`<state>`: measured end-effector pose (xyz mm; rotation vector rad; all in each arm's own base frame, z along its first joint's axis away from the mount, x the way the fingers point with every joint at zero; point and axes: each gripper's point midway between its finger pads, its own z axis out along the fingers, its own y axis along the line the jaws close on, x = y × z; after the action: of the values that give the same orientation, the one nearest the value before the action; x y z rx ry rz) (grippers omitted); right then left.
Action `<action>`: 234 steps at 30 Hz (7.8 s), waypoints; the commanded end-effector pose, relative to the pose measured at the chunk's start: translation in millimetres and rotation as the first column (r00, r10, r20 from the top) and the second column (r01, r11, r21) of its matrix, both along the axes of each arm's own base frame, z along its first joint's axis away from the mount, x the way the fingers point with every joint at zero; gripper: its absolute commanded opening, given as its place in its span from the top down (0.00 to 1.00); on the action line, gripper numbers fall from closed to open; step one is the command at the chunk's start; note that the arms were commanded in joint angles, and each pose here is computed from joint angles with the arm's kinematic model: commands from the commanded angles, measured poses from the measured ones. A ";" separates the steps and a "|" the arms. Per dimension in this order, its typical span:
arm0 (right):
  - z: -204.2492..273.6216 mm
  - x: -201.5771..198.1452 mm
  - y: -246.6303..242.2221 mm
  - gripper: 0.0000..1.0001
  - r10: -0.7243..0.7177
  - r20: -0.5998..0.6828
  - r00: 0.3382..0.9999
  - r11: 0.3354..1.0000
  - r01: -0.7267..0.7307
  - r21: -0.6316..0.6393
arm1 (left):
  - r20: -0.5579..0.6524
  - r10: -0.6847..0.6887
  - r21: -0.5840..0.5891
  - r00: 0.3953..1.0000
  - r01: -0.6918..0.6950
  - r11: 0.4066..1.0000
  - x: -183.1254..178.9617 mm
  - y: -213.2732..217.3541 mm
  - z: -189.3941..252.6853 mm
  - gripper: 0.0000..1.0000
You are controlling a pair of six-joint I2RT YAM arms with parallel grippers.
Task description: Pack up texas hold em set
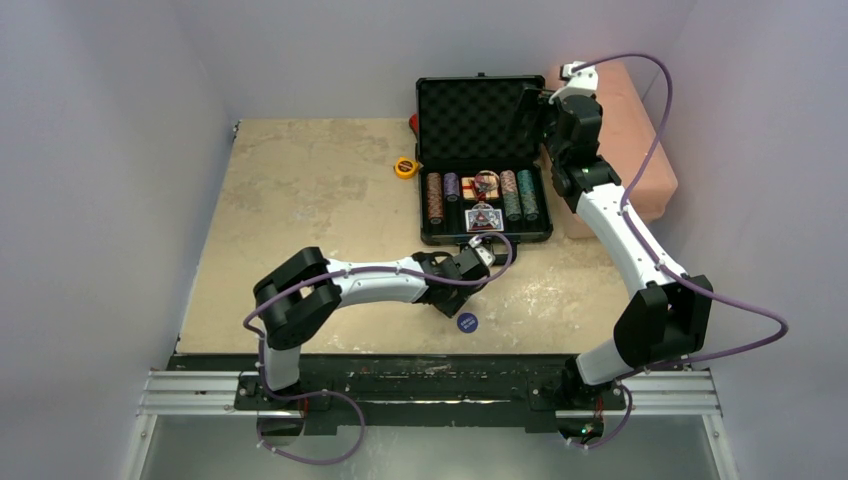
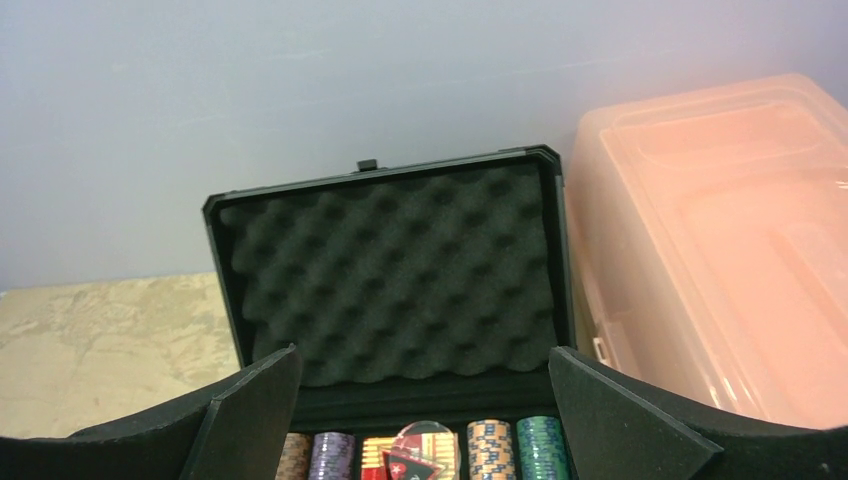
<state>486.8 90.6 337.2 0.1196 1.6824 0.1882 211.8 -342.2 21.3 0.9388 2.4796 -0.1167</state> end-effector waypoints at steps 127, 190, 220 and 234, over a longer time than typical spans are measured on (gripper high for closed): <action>13.0 -5.3 -5.1 0.01 0.010 -0.026 1.000 0.999 -0.011 -0.044 | 0.007 0.214 -0.089 0.977 -0.212 0.973 16.7 19.6 77.8 0.56; 5.5 0.1 -18.4 0.01 -0.059 -0.040 0.997 0.997 0.056 -0.058 | -0.002 0.228 -0.390 0.974 -0.211 0.896 244.7 -50.4 88.6 0.55; 2.3 1.6 -15.9 0.01 -0.043 -0.049 0.998 0.997 0.040 -0.059 | -0.035 0.265 -0.369 0.964 -0.259 0.893 263.0 -41.1 54.6 0.53; 1.5 2.1 -15.3 0.01 -0.040 -0.052 0.998 0.998 0.037 -0.060 | -0.033 0.271 -0.378 0.962 -0.263 0.888 263.7 -41.1 57.3 0.32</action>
<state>483.3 78.7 316.4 0.1144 1.7876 0.1161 461.5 -376.3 59.1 0.4530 2.4814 -0.4365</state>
